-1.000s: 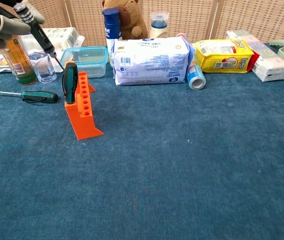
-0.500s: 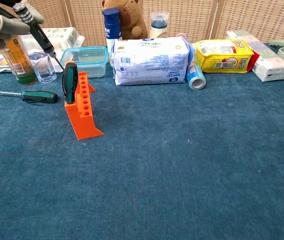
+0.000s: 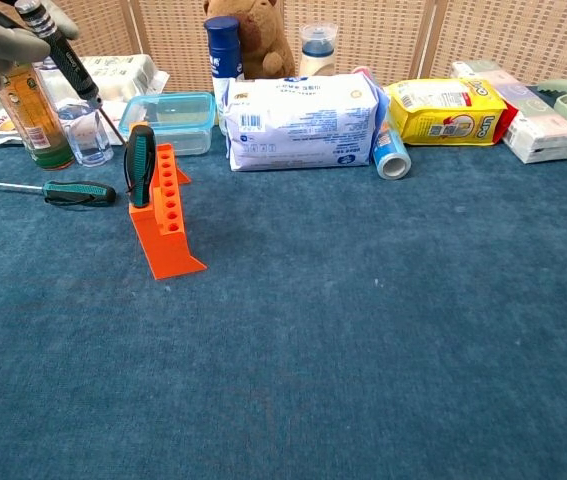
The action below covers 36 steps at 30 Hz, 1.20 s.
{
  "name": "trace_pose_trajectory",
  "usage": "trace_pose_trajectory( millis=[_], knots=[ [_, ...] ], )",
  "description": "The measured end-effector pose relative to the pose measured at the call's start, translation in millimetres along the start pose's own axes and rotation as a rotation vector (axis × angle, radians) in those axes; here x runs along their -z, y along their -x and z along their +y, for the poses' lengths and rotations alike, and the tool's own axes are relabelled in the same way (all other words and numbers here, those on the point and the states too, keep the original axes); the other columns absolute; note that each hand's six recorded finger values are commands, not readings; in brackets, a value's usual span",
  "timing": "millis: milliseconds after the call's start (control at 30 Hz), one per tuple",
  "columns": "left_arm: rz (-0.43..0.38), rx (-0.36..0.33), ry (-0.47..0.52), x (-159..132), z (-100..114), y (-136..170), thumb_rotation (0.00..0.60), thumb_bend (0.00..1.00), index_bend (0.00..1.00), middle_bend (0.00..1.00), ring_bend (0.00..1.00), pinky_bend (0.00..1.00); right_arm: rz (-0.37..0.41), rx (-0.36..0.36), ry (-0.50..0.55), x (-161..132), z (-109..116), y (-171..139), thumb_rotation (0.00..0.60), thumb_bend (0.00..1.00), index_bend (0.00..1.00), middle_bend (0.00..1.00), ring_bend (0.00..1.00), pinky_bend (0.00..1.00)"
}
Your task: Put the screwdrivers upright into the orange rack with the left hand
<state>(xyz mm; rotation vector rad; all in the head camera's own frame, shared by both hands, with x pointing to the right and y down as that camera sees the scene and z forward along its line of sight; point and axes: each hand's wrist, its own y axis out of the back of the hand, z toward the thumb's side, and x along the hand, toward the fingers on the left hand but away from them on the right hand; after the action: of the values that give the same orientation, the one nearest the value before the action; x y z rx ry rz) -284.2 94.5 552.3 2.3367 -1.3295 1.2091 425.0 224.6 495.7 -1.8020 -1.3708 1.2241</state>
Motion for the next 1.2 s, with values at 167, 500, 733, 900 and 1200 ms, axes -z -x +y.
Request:
trace_pose_trajectory(
  millis=[167,500,733,900,1200],
  knots=[
    [0.002,0.004,0.001,1,-1,-1,0.6,0.59,0.57,0.89,0.93,0.89,0.0,-0.002,-0.001,0,0,0,0.6,0.16,0.01,0.1,0.09,0.09],
    [0.009,0.01,0.004,5,-3,-4,0.6,0.59,0.57,0.89,0.93,0.89,0.0,0.001,0.001,0,0,0,0.6,0.16,0.01,0.1,0.09,0.09],
    [0.011,0.002,0.004,6,-2,-5,0.6,0.59,0.57,0.89,0.93,0.89,0.0,0.0,0.002,0,0,0,0.6,0.16,0.01,0.1,0.09,0.09],
    [0.018,-0.003,0.007,9,-1,-7,0.6,0.59,0.57,0.89,0.93,0.89,0.001,-0.003,0.001,-1,-1,0,0.6,0.16,0.01,0.1,0.09,0.09],
    [0.039,0.006,-0.009,15,-6,-15,0.6,0.59,0.57,0.89,0.93,0.89,-0.001,-0.004,-0.001,-1,-2,1,0.6,0.16,0.01,0.1,0.09,0.09]
  ],
)
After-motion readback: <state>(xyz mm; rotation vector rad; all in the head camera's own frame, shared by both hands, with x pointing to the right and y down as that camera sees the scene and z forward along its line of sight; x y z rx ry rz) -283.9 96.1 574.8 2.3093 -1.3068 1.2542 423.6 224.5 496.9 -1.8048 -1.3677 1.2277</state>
